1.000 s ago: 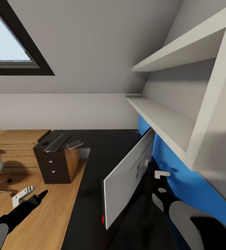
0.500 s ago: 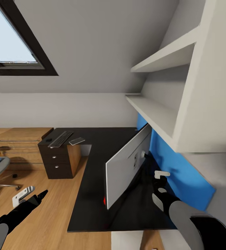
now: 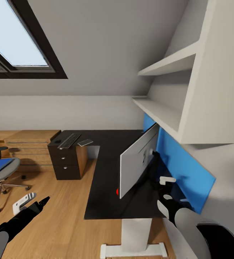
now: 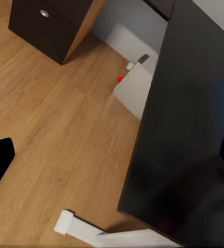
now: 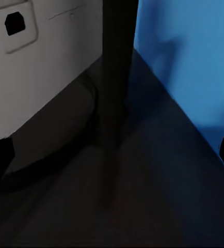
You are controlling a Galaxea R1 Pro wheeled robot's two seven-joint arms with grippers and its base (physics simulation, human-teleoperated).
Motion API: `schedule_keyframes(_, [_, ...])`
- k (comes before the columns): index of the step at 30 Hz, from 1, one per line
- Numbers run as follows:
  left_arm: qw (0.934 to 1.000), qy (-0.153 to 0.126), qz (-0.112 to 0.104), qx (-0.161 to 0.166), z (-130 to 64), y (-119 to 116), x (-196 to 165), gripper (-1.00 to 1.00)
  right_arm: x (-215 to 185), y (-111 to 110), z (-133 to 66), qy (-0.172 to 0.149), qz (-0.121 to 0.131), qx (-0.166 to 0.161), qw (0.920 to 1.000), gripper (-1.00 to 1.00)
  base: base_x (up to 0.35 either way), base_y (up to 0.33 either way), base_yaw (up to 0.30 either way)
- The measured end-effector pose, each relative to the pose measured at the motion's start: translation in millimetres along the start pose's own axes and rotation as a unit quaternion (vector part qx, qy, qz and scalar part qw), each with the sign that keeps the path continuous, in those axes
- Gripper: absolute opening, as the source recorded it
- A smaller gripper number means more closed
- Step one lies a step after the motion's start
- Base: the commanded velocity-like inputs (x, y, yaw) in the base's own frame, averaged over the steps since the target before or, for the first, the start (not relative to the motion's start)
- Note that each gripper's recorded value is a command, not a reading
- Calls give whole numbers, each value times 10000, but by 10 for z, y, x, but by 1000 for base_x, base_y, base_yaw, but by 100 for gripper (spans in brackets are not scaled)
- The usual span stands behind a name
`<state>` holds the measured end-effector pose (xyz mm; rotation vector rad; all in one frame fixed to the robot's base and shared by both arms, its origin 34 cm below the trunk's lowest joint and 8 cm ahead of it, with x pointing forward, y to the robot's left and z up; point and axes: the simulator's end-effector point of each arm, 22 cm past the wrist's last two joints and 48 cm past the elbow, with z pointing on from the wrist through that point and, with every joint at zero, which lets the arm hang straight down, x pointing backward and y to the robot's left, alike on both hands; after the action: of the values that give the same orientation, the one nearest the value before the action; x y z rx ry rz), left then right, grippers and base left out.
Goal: In the bedroom, organize the workspace by keeping the computer under the desk, ensuring the monitor is on the desk, placing the keyboard on the desk next to the monitor, placing the mouse on the desk next to the keyboard, moving the folder from the swivel chair onto the desk next to the mouse, stacking the notebook on top of the folder with the pen on top of the notebook, and positioning the swivel chair next to the desk.
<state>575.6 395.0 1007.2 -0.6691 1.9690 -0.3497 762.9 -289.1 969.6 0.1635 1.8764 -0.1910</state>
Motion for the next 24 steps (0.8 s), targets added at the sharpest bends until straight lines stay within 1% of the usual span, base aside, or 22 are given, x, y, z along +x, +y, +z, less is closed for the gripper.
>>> schedule_keyframes(6, [10000,2,5,-10,0,6,1,100,-38,21,4,-37,34,-16,10000,100,-257,215,0])
schedule_keyframes(11, [10000,3,3,-16,-1,11,5,100,-82,95,-2,-68,70,-56,9999,100,-118,81,0])
schedule_keyframes(13, [10000,1,8,-21,-1,15,3,100,-158,206,-10,-138,127,-118,9998,100,-36,24,0])
schedule_keyframes(14, [10000,3,9,-24,-1,19,4,100,-248,343,-25,-223,181,-200,9994,100,-16,11,0])
schedule_keyframes(15, [10000,4,9,-26,0,20,5,100,-283,431,-42,-259,224,-248,9991,100,-12,8,0])
schedule_keyframes(17, [10000,5,10,-28,0,22,6,100,-302,517,-67,-294,266,-297,9988,100,-7,5,0])
schedule_keyframes(24, [10000,5,10,-29,0,23,6,100,-368,576,-103,-361,333,-327,9983,100,-3,2,0])
